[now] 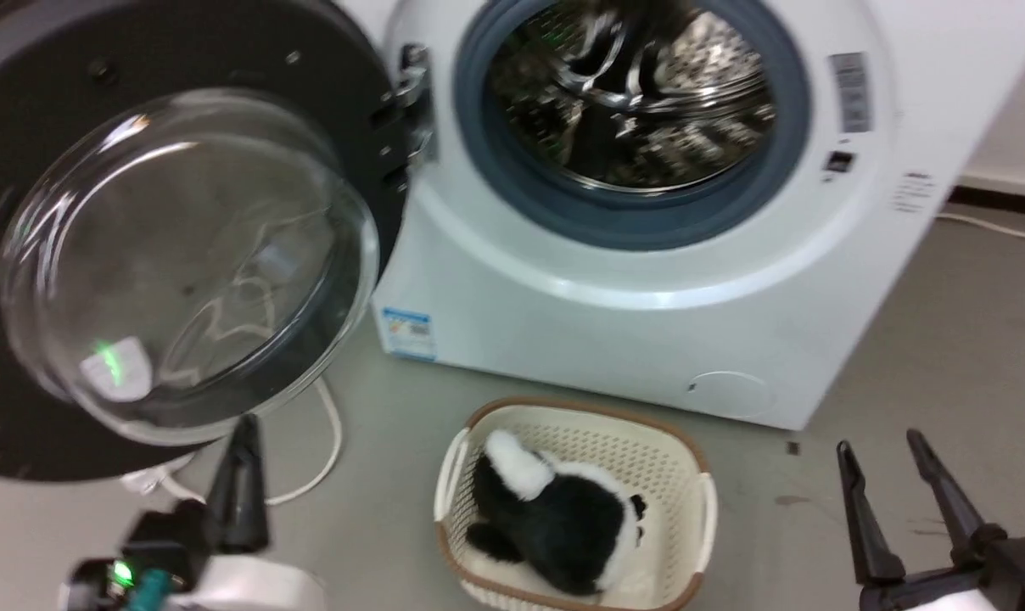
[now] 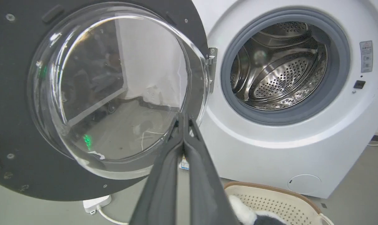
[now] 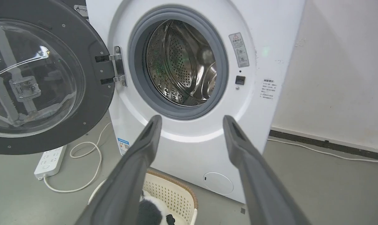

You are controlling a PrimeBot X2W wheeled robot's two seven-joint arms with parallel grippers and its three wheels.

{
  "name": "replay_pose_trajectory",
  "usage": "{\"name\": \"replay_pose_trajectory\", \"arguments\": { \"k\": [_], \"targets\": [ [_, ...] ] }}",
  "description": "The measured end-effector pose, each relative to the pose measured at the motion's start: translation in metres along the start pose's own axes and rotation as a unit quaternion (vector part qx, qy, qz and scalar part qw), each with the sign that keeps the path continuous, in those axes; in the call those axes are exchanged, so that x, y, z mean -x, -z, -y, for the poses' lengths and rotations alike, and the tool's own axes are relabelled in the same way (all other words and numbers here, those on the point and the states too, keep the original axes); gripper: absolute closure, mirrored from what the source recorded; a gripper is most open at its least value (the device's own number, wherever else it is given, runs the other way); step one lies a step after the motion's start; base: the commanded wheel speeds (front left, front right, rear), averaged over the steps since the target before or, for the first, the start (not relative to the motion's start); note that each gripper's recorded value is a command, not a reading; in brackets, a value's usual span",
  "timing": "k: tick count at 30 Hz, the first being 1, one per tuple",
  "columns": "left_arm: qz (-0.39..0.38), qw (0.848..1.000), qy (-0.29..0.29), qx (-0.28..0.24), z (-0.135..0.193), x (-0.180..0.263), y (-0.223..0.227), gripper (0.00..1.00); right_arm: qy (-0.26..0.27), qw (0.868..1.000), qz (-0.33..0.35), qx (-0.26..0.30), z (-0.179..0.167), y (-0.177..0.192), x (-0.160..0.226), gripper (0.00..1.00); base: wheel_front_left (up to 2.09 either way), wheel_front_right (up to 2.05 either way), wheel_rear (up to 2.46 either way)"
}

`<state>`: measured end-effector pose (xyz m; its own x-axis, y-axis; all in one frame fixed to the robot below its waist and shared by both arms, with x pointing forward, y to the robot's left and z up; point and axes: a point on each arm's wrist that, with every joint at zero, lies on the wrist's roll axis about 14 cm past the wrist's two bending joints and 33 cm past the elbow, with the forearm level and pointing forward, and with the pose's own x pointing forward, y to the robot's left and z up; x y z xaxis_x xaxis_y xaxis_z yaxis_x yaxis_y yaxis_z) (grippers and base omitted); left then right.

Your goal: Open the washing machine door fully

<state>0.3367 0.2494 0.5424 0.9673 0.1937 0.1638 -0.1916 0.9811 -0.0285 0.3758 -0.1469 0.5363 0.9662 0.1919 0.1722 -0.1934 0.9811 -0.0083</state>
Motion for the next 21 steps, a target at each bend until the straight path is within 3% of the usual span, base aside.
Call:
{"name": "replay_pose_trajectory", "arguments": {
  "k": [10,21],
  "targets": [
    [-0.009,0.994,0.11,0.006,0.092,0.012,0.012,0.0,0.058,0.998,0.019,0.012,0.028,-0.018,0.032,0.0,0.0,0.0,0.0],
    [-0.026,0.991,0.13,-0.008,0.11,0.014,0.026,0.0,0.084,0.996,0.014,0.013,0.038,-0.017,0.055,0.0,0.0,0.0,0.0]
  ]
}}
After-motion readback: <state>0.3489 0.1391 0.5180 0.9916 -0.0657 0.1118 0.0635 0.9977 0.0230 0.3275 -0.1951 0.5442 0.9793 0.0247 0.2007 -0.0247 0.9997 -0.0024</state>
